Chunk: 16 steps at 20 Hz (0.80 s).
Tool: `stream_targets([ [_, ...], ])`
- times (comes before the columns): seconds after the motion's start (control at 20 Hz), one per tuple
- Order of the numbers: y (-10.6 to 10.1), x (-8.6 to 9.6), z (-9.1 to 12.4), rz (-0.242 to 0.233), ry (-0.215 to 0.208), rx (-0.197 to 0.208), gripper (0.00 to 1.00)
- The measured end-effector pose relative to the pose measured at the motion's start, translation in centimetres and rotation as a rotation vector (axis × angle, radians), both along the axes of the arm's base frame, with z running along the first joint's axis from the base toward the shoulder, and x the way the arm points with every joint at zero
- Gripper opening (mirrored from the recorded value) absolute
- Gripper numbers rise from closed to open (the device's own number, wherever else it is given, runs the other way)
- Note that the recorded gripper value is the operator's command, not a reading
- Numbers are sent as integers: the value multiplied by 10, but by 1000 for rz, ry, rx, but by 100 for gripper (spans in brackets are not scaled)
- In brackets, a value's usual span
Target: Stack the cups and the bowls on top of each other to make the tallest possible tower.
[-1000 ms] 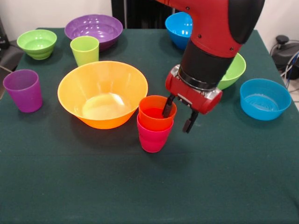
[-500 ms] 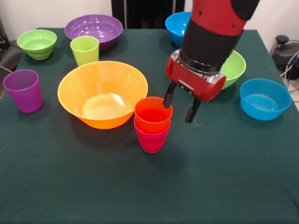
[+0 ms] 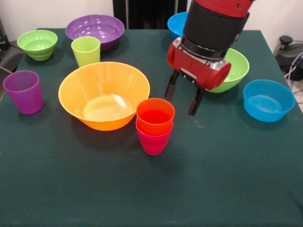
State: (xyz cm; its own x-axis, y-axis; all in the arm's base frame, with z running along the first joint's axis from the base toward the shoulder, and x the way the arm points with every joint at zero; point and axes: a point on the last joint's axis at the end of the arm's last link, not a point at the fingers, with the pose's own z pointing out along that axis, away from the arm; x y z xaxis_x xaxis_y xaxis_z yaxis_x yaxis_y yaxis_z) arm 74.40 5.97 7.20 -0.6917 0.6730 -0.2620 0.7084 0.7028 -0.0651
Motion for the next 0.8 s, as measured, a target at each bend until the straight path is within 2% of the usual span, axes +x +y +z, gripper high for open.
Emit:
stream_targets([
  [0.8,-15,-38,12,-26,51,8,100],
])
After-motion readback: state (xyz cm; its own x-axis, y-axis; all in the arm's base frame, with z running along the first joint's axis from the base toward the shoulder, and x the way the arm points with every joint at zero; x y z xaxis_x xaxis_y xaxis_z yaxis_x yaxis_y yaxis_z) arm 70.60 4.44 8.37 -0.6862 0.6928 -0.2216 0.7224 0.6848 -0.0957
